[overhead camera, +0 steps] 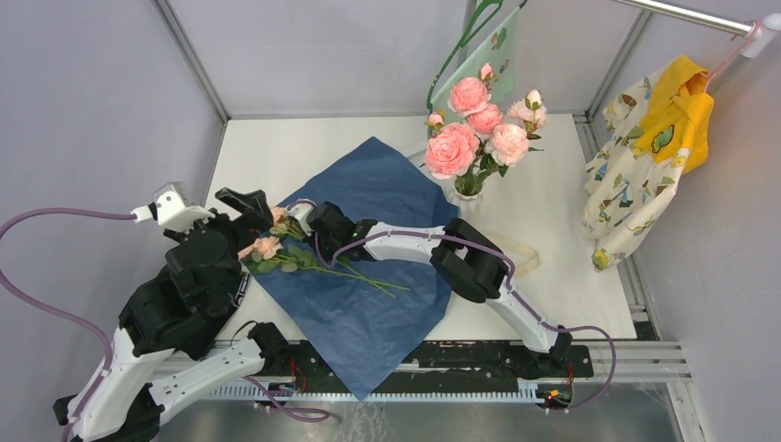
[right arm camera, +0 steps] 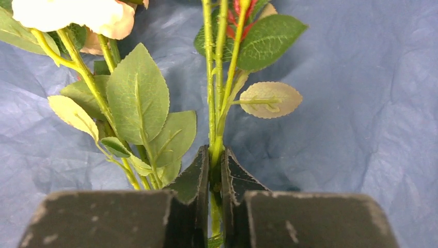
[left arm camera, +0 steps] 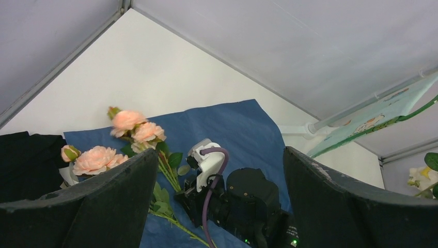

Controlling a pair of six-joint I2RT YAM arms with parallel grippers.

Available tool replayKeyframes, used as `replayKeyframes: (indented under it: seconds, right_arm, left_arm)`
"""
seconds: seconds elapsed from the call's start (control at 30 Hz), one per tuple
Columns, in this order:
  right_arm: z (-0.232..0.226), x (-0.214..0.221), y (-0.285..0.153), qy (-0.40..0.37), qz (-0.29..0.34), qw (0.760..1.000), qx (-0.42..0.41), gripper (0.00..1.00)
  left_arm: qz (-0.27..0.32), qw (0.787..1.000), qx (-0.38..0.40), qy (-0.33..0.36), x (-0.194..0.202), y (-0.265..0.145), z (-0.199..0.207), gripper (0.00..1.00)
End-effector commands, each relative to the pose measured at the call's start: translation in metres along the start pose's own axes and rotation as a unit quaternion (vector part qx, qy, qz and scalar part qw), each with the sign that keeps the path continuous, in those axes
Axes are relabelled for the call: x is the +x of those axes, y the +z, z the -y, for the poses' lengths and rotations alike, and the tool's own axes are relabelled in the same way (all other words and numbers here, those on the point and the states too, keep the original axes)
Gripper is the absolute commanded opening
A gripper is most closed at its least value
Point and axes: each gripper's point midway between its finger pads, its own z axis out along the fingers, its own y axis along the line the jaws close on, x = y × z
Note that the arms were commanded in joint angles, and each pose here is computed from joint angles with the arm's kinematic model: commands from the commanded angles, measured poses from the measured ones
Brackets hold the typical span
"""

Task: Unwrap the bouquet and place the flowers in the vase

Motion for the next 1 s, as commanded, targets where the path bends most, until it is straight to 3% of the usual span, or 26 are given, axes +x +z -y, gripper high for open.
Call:
replayKeyframes:
  seconds: [0.0, 0.07, 0.3, 0.5, 0.77, 0.97]
  right_arm:
    - [-0.006, -0.015, -0.001, 0.003, 0.024, 1.0, -0.007, 0.05]
    - [-0.003, -0.021, -0.009, 0.001, 0.032, 0.999, 0.0, 0.0]
    - [0.01, -0.058, -0.064, -0.001, 0.086, 0.996, 0.031, 0.0]
    - [0.029, -0.091, -0.143, 0.015, 0.164, 0.985, 0.056, 0.0]
    - [0.064, -0.099, -0.25, 0.037, 0.241, 0.96, 0.138, 0.0]
    - [0.067, -0.113, -0.334, 0.036, 0.326, 0.935, 0.136, 0.0]
  left_arm:
    - [0.008, 1.0, 0.006, -0.024, -0.003, 0.002, 0.008, 0.95]
    - [0.007, 1.0, 0.005, -0.022, -0.002, 0.003, 0.009, 0.95]
    - [0.004, 1.0, 0.005, -0.016, 0.001, 0.005, 0.011, 0.95]
    - [0.007, 1.0, 0.008, -0.024, -0.001, 0.003, 0.01, 0.95]
    - [0.005, 1.0, 0.01, -0.024, 0.001, 0.004, 0.012, 0.95]
    - [0.003, 1.0, 0.014, -0.025, 0.003, 0.006, 0.016, 0.95]
